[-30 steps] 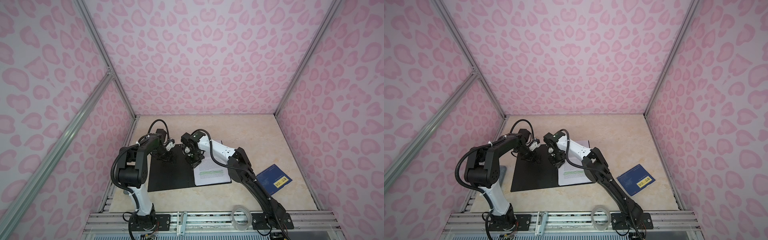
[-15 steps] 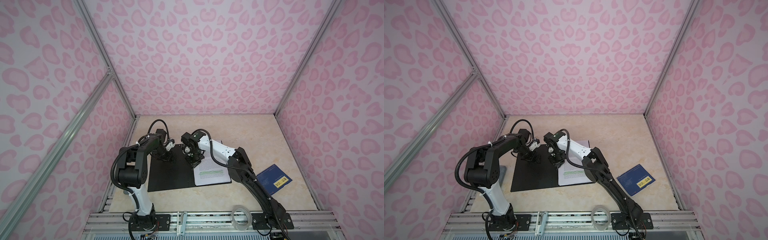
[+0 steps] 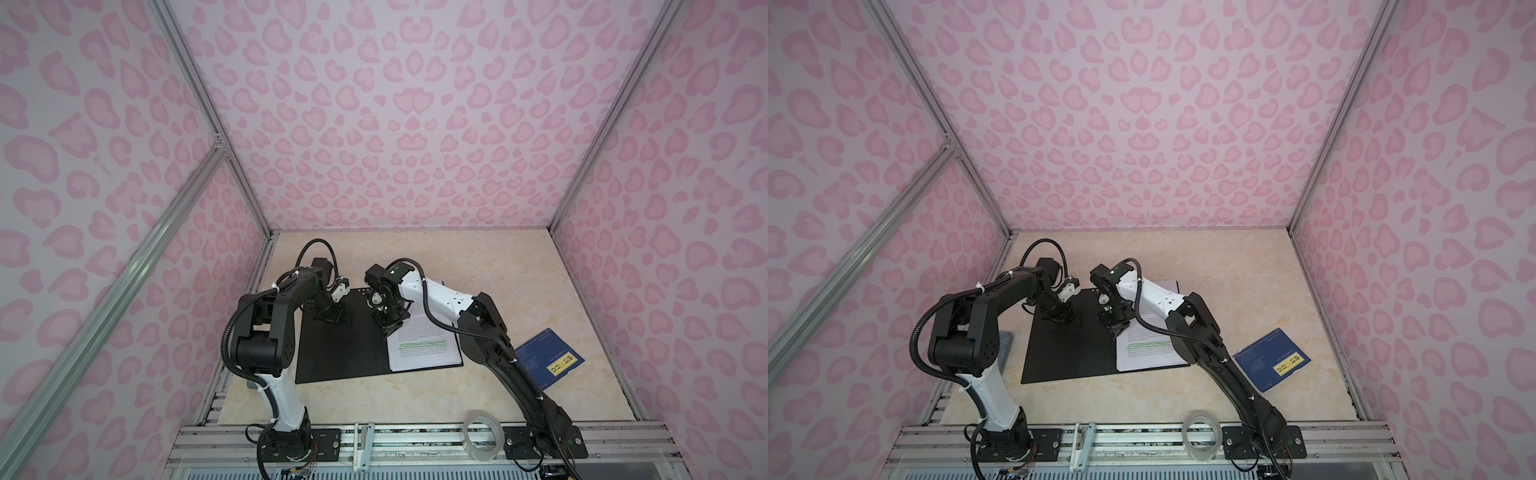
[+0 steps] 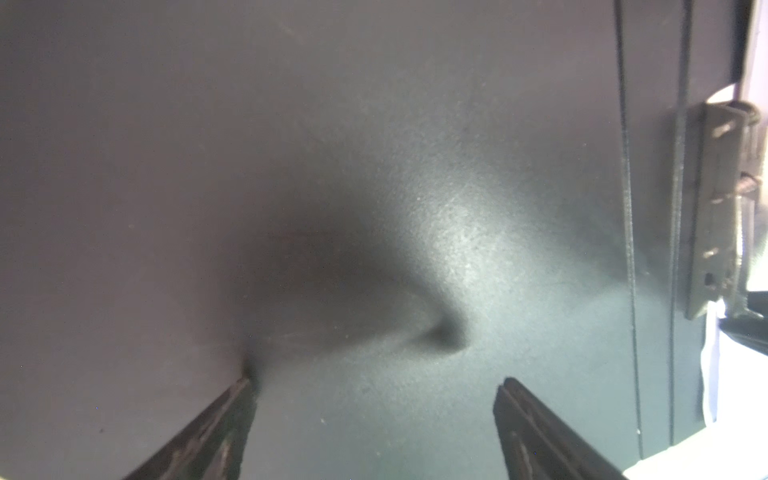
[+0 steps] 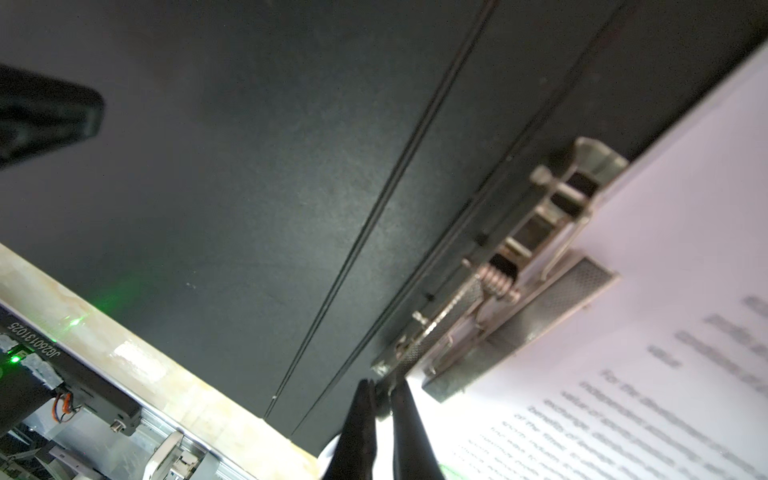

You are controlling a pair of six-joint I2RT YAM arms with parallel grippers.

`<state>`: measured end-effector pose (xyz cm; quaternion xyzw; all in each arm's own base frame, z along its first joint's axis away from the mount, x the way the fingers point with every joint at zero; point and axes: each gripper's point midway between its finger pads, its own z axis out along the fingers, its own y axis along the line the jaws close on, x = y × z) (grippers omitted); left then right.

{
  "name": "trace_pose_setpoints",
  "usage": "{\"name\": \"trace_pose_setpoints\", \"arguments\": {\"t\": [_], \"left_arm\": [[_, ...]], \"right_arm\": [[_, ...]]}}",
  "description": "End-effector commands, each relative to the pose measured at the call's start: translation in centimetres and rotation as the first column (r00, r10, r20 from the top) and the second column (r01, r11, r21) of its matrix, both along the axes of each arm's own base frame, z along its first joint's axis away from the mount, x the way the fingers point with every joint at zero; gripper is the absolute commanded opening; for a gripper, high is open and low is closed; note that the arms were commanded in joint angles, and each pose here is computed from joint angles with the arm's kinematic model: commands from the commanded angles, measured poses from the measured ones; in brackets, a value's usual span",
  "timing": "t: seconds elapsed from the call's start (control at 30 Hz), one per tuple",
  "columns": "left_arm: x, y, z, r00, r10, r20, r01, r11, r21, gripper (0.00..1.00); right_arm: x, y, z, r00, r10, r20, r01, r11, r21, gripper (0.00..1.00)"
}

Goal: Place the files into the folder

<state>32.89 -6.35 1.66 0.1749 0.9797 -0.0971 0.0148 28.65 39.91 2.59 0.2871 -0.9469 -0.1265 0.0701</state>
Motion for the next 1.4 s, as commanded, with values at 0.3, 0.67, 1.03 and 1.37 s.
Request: {"name": "trace_pose_setpoints", "arguments": {"t": [0.3,0.67,1.03,1.37], "left_arm": [[-1.7,0.4,-1.3,0.998,0.007,-0.069,-0.006,1.000,0.013,0.94],[-2.0,0.3,-1.1,0.998,0.009,-0.063,-0.009,1.000,0.005,0.94],[-1.8,0.2,-0.9,0.998,0.013,-0.064,-0.012,1.000,0.002,0.93],[-2.0,0.2,-1.1,0.997,0.016,-0.074,-0.016,1.000,0.001,0.93]], "right_arm": [[0.9,-0.8,-2.0,0.996,-0.049,0.078,0.054,0.997,-0.062,0.12],[0.5,-0.8,-2.2,0.993,-0.064,0.099,0.071,0.995,-0.069,0.14],[1.2,-0.2,-0.7,0.992,-0.052,0.117,0.057,0.998,-0.039,0.15],[1.6,-0.6,-1.0,0.992,-0.044,0.115,0.051,0.997,-0.054,0.14]]}}
